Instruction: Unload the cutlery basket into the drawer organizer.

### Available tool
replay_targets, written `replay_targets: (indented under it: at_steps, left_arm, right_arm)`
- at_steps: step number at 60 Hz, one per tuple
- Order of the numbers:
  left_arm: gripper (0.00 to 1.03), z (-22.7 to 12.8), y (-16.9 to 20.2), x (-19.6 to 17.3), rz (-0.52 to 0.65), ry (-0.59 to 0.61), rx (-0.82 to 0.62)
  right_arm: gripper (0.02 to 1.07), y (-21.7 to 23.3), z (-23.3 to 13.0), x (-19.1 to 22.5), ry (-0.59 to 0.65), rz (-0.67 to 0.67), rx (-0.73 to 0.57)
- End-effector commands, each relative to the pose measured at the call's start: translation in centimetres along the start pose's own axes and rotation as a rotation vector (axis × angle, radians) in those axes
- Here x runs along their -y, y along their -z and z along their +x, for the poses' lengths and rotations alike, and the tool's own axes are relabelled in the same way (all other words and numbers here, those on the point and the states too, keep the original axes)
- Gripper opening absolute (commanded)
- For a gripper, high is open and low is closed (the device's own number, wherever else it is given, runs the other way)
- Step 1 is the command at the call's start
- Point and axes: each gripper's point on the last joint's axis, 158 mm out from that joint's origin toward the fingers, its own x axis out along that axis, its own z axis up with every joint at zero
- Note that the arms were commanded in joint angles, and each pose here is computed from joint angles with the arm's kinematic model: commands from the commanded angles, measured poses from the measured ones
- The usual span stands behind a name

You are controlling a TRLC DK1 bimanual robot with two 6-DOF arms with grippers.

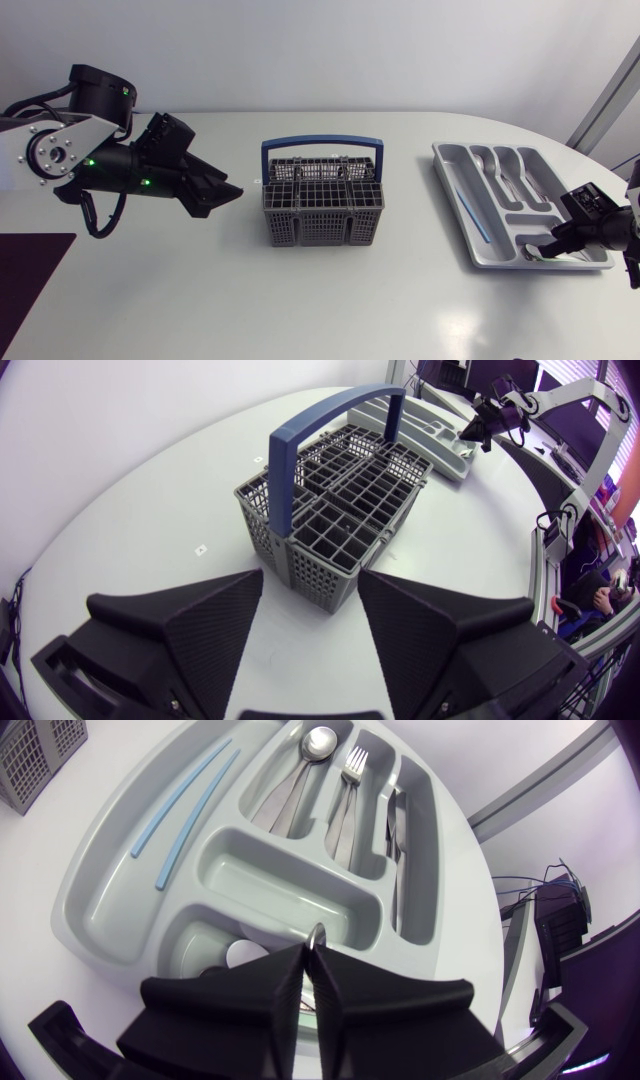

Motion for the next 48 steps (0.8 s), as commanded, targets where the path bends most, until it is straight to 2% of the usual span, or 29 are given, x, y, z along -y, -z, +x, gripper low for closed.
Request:
replay_targets:
  at_steps: [1,5,11,22,28,38,48]
  left_arm:
    - [0.67,0.4,0.3,0.1,-0.019,0.010,-0.014]
    - [0.67,0.6,0.5,0.1,-0.023,0.011,-0.019]
    - [0.67,0.6,0.7,-0.1,-0.025,0.009,-0.021]
    - [0.67,0.7,1.2,-0.8,-0.037,-0.004,-0.023]
    - [0.67,1.0,1.6,-1.2,-0.047,-0.005,-0.029]
    - [0.67,2.4,1.4,-2.2,-0.057,-0.005,-0.030]
    - [0.67,4.2,1.7,-2.8,-0.075,0.005,-0.043]
  right_arm:
    - [0.52,1.0,0.1,-0.2,0.002,-0.003,-0.023]
    - [0.72,0.7,-0.6,0.2,0.027,-0.006,-0.016]
    - [0.89,-0.4,-2.0,0.4,0.069,-0.016,0.008]
    - [0.91,-4.2,-5.6,-0.3,0.097,-0.012,0.090]
    - [0.91,-6.4,-7.1,-2.5,0.076,-0.022,0.129]
    - [0.91,-11.9,-8.1,-8.2,-0.037,0.034,0.193]
    - [0.91,-15.8,-6.7,-13.2,-0.174,0.089,0.205]
